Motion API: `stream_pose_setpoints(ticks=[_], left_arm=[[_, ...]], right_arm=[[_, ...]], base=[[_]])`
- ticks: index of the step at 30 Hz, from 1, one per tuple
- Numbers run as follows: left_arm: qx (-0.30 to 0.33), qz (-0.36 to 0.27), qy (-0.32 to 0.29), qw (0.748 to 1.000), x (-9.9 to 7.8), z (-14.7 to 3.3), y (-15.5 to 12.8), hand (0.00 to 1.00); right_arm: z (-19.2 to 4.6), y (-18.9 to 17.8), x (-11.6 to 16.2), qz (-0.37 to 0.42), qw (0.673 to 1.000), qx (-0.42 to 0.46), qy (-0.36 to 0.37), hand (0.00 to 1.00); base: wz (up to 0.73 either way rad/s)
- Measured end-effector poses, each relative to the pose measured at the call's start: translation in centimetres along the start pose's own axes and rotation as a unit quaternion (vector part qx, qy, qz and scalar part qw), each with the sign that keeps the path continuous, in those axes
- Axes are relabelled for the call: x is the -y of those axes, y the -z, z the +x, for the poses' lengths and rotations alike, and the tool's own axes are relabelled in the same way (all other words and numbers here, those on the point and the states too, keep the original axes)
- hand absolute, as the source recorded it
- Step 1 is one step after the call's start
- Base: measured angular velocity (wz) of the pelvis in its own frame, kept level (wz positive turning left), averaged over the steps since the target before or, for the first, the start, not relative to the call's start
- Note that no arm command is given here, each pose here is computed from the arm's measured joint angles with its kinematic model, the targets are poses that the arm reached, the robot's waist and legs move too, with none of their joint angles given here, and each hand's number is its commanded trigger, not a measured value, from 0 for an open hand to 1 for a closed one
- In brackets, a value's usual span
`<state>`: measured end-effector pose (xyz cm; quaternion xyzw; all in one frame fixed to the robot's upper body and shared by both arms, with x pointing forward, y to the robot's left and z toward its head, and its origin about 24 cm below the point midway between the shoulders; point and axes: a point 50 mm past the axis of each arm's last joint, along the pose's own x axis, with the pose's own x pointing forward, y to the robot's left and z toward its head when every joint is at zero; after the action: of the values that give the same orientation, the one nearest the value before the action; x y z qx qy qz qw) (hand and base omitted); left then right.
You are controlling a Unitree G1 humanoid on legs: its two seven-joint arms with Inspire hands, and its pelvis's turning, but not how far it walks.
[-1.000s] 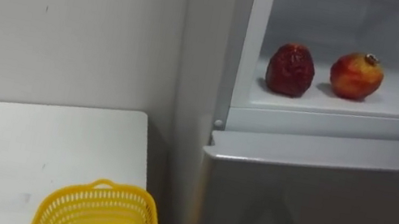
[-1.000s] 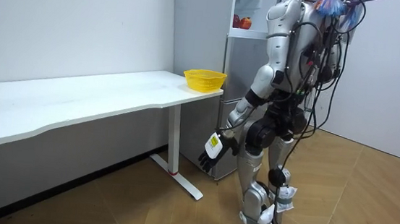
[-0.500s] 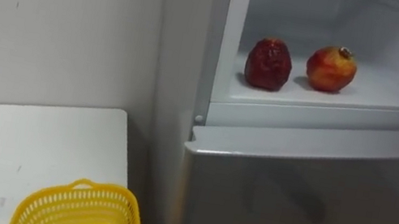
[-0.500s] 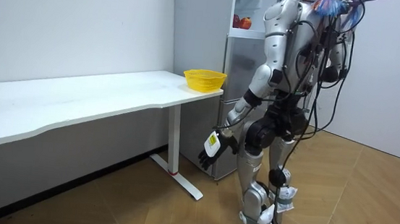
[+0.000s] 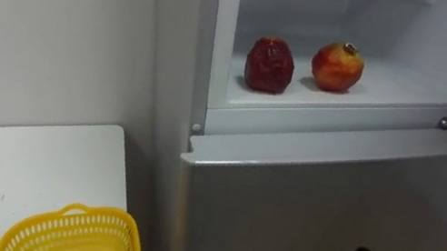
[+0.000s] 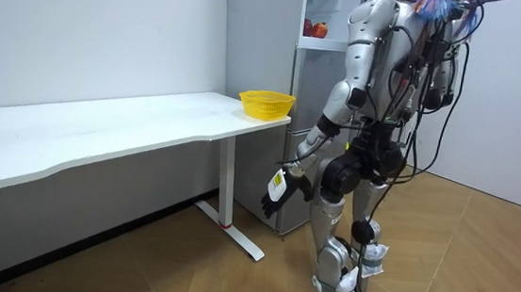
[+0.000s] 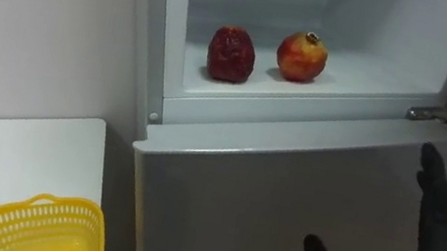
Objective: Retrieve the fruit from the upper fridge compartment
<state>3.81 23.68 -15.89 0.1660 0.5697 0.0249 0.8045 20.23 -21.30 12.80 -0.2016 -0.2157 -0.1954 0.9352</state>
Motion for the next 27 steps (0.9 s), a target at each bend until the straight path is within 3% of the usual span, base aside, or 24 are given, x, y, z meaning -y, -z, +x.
stream_pose_setpoints(ticks=[6,14,20,27], left_arm=[[-0.009,0.012,-0.009,1.000,-0.6,0.0,0.5,0.00],[-0.021,0.034,-0.025,0.999,-1.5,-0.1,1.1,0.00],[-0.027,0.053,-0.018,0.998,-1.4,0.0,1.3,0.00],[-0.039,0.083,0.005,0.996,-1.3,0.0,1.3,0.00]], right_arm=[[0.8,-0.7,0.2,0.006,0.999,0.024,0.029,0.00],[3.6,-1.9,1.6,0.004,0.992,0.084,0.094,0.00],[5.2,-2.9,1.8,0.040,0.988,0.114,0.094,0.00],[7.2,-2.4,2.0,0.022,0.989,0.112,0.095,0.00]], base=[[0.10],[0.07],[0.08],[0.09]])
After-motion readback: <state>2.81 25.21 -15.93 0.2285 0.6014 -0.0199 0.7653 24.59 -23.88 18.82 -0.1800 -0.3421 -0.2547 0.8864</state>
